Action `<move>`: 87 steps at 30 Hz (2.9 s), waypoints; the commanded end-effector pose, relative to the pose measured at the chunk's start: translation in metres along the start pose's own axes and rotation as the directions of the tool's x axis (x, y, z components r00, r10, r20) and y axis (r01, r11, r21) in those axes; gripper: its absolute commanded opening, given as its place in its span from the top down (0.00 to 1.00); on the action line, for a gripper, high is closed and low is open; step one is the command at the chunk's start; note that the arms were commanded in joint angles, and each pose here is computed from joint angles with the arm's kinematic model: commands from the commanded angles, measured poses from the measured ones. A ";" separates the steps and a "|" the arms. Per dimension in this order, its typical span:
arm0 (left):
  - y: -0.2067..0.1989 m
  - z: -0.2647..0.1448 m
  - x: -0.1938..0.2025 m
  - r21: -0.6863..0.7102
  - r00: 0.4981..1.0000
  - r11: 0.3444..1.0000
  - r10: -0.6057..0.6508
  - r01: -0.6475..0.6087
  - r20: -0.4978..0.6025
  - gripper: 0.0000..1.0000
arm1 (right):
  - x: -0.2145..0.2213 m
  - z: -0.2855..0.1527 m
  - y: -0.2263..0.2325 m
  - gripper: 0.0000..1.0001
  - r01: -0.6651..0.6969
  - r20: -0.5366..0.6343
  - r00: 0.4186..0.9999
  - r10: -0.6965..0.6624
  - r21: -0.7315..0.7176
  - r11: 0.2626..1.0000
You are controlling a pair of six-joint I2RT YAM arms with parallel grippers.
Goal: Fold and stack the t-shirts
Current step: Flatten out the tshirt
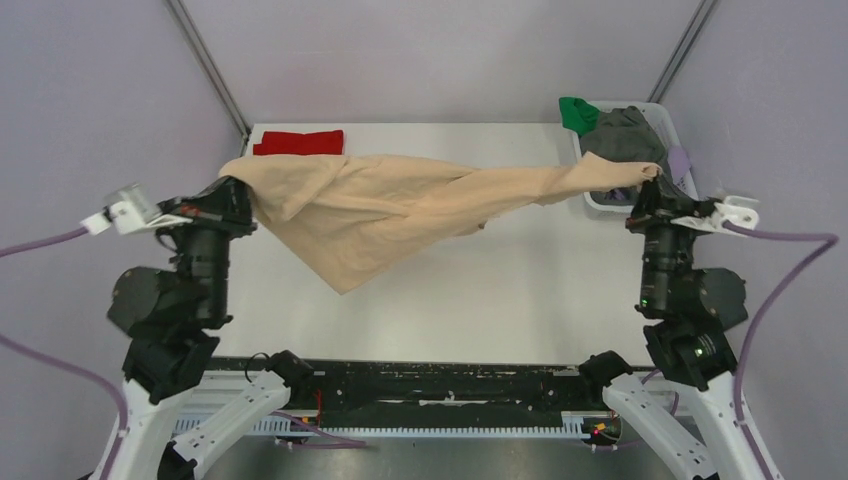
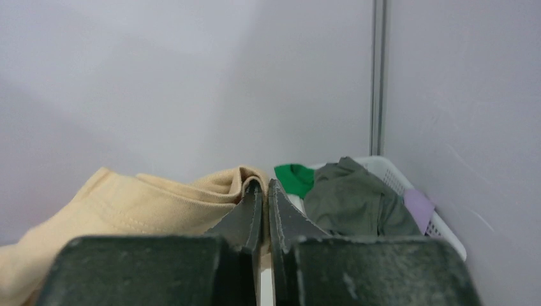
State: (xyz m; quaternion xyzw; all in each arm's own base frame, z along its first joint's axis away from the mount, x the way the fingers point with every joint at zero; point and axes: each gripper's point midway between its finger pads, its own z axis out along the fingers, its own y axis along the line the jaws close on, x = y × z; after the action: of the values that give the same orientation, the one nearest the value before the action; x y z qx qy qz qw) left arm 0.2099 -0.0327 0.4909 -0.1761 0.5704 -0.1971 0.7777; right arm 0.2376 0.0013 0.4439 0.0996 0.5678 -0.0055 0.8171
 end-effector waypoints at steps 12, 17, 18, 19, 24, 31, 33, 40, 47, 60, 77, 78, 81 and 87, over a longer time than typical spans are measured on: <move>0.049 0.045 0.076 -0.363 0.960 0.896 0.190 -0.255 -0.205 0.98 | 0.043 0.010 -0.006 1.00 0.088 -0.112 0.990 -0.081 0.066 0.994; 0.093 0.087 0.206 -0.369 0.860 0.863 0.132 -0.344 -0.493 0.98 | 0.155 0.014 -0.016 1.00 0.262 -0.350 0.915 -0.200 0.138 0.955; 0.109 0.095 0.235 -0.369 0.828 0.861 0.100 -0.350 -0.552 0.98 | 0.180 0.014 -0.015 1.00 0.294 -0.398 0.890 -0.224 0.125 0.947; 0.119 0.102 0.260 -0.357 0.800 0.868 0.074 -0.346 -0.596 0.98 | 0.204 0.014 -0.015 1.00 0.322 -0.443 0.863 -0.244 0.108 0.941; 0.151 0.139 0.362 -0.296 0.638 0.882 0.008 -0.367 -0.770 0.33 | 0.295 0.018 -0.012 1.00 0.368 -0.606 0.746 -0.275 0.031 0.929; 0.132 0.147 0.383 -0.246 0.592 0.927 -0.033 -0.283 -0.805 0.00 | 0.348 0.022 -0.012 1.00 0.358 -0.690 0.678 -0.252 0.011 0.934; 0.126 0.124 0.391 -0.241 0.550 0.938 -0.068 -0.249 -0.832 0.00 | 0.359 0.020 -0.010 1.00 0.348 -0.707 0.661 -0.251 -0.007 0.937; 0.129 -0.004 0.414 -0.234 0.352 0.904 -0.102 -0.357 -0.930 0.00 | 0.373 0.005 -0.005 1.00 0.314 -0.739 0.624 -0.253 -0.060 0.947; 0.120 -0.081 0.414 -0.230 0.260 0.918 -0.148 -0.322 -0.954 0.09 | 0.373 -0.004 -0.006 1.00 0.297 -0.741 0.625 -0.245 -0.064 0.953; 0.139 -0.099 0.437 -0.239 0.213 0.899 -0.169 -0.367 -0.962 0.42 | 0.374 -0.009 -0.009 1.00 0.301 -0.749 0.613 -0.249 -0.070 0.951; 0.149 -0.098 0.460 -0.233 0.172 0.883 -0.176 -0.407 -0.969 0.68 | 0.374 -0.010 -0.014 1.00 0.331 -0.756 0.599 -0.264 -0.066 0.941; 0.147 -0.096 0.458 -0.229 0.176 0.886 -0.170 -0.404 -0.970 0.71 | 0.374 -0.010 -0.015 1.00 0.333 -0.757 0.598 -0.265 -0.066 0.941; 0.144 -0.091 0.446 -0.226 0.199 0.885 -0.156 -0.407 -0.967 0.84 | 0.375 -0.010 -0.016 1.00 0.338 -0.757 0.597 -0.266 -0.064 0.939; 0.129 -0.076 0.418 -0.205 0.255 0.902 -0.111 -0.380 -0.961 0.98 | 0.375 -0.010 -0.015 1.00 0.339 -0.758 0.594 -0.268 -0.066 0.939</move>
State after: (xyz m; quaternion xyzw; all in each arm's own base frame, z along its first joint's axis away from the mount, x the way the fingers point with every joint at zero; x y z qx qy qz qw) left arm 0.2483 -0.1365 0.0250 -0.1255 0.9733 -0.0608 0.1822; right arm 0.3564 0.0292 0.0802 0.0226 0.8716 -0.1234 0.4739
